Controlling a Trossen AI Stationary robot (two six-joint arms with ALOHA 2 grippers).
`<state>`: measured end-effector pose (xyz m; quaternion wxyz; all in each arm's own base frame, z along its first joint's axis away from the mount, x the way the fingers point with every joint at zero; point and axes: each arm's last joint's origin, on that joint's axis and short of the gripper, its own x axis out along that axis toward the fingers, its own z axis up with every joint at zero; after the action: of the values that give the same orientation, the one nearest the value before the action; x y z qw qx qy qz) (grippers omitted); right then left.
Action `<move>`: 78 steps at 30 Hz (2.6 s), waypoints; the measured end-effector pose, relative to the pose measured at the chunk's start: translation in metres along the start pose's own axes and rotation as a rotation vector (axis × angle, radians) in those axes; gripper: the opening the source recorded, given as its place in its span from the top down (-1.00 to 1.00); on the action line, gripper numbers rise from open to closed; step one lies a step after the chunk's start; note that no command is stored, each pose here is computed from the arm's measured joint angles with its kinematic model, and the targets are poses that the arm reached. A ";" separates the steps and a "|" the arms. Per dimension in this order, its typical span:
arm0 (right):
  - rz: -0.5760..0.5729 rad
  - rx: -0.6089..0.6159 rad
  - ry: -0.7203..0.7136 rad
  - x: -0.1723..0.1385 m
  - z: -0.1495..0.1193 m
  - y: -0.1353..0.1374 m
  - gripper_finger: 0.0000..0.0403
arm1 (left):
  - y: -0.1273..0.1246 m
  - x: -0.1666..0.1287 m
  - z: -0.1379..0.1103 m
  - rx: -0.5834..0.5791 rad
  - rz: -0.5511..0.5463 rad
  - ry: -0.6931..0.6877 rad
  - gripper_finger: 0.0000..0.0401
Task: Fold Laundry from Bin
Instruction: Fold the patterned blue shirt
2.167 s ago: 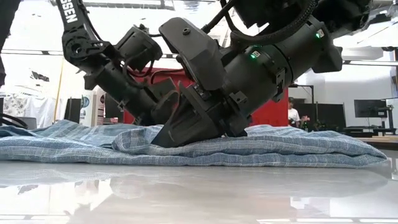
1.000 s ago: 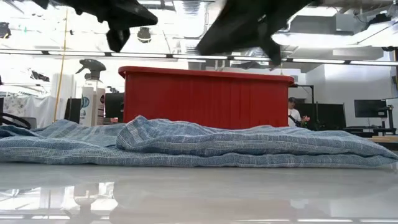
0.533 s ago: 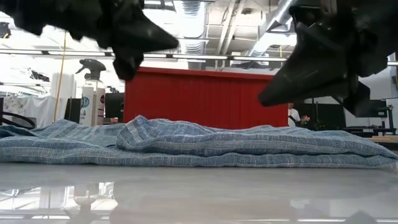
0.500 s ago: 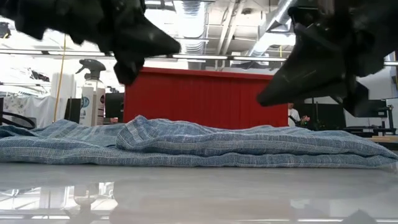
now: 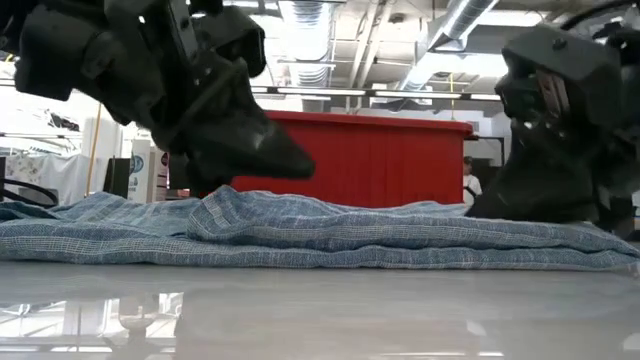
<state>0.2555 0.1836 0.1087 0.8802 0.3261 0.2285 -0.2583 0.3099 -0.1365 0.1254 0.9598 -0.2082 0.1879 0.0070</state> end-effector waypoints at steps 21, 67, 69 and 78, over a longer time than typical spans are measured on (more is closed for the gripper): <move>0.197 0.029 -0.018 -0.011 0.012 0.017 0.87 | 0.015 -0.002 -0.022 0.063 0.083 0.270 1.00; -0.244 0.339 0.411 0.007 0.124 -0.055 -0.67 | 0.022 -0.069 0.100 -0.014 0.076 -0.064 0.36; -0.250 0.345 0.427 0.014 0.121 -0.056 -0.75 | 0.023 -0.069 0.101 -0.014 0.080 -0.064 0.34; -0.321 0.323 0.482 0.039 0.104 -0.064 -0.77 | 0.033 -0.068 0.096 -0.011 0.140 0.000 0.33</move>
<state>0.2704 0.0579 0.1285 0.6858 0.4729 0.4347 -0.3422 0.2784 -0.0633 0.2177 0.9559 -0.1996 0.2017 0.0753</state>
